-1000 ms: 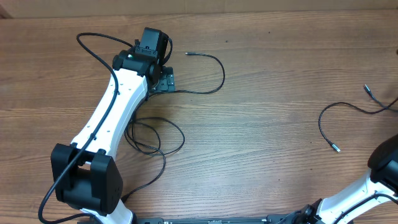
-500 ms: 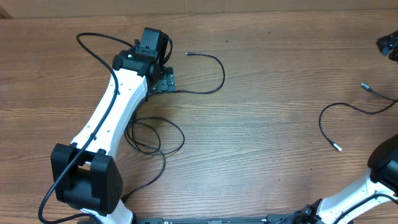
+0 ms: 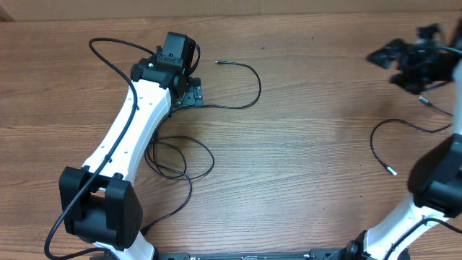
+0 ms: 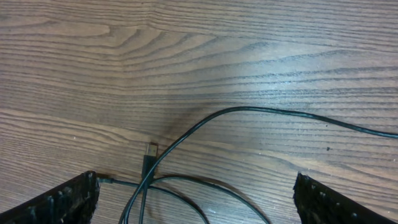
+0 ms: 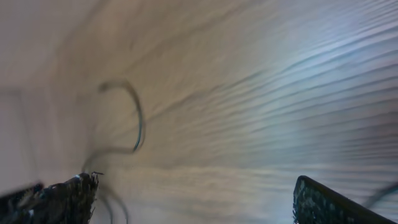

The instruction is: Untangle cables

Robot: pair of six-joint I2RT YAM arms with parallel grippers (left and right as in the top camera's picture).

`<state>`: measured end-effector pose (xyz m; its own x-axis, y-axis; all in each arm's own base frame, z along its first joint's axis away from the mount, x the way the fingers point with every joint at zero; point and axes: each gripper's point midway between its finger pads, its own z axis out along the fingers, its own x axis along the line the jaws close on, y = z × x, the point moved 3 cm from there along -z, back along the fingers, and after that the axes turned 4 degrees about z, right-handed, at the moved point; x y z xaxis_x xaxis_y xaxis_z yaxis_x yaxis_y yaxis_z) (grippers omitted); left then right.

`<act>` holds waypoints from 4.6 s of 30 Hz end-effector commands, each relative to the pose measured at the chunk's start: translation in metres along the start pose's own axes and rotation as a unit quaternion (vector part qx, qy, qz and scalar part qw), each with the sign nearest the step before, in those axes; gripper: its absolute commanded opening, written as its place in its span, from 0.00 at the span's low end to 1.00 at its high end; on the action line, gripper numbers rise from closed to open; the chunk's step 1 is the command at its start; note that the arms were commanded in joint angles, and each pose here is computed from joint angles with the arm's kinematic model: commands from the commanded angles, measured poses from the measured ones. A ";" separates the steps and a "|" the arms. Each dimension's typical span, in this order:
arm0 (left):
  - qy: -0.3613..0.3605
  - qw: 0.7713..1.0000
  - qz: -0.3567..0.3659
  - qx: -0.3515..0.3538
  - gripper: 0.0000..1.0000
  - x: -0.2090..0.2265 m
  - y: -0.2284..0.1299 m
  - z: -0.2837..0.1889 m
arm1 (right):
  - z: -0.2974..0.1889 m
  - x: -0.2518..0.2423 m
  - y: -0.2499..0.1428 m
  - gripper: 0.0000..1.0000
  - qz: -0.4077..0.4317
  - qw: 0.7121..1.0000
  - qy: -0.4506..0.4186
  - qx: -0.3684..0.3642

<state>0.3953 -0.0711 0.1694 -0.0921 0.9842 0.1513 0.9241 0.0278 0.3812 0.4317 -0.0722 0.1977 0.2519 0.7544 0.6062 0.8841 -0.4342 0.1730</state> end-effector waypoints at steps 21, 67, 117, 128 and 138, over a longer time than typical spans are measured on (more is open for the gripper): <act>0.005 1.000 0.023 0.013 1.00 0.008 -0.005 -0.010 | 0.142 0.138 -0.180 1.00 -0.193 0.952 -0.059 0.230; -0.104 0.987 0.096 -0.072 1.00 0.105 -0.095 -0.184 | 0.229 0.188 -0.358 0.92 -0.072 0.966 -0.154 0.197; -0.104 0.989 0.104 0.026 1.00 0.099 -0.085 -0.136 | 0.258 0.181 -0.377 0.43 -0.051 0.982 -0.147 0.103; -0.104 0.989 0.104 0.026 1.00 0.099 -0.085 -0.136 | 0.261 0.191 -0.397 0.48 -0.036 0.984 -0.127 0.119; -0.104 0.989 0.104 0.026 0.99 0.099 -0.085 -0.136 | 0.284 0.186 -0.422 0.40 -0.047 0.982 -0.128 0.132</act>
<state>0.2564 -0.0019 0.2753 0.1836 0.9827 0.0231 0.9322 -0.1816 0.3130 0.2204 0.3962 0.0350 0.1949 0.8865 0.4198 0.9752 -0.2209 0.0138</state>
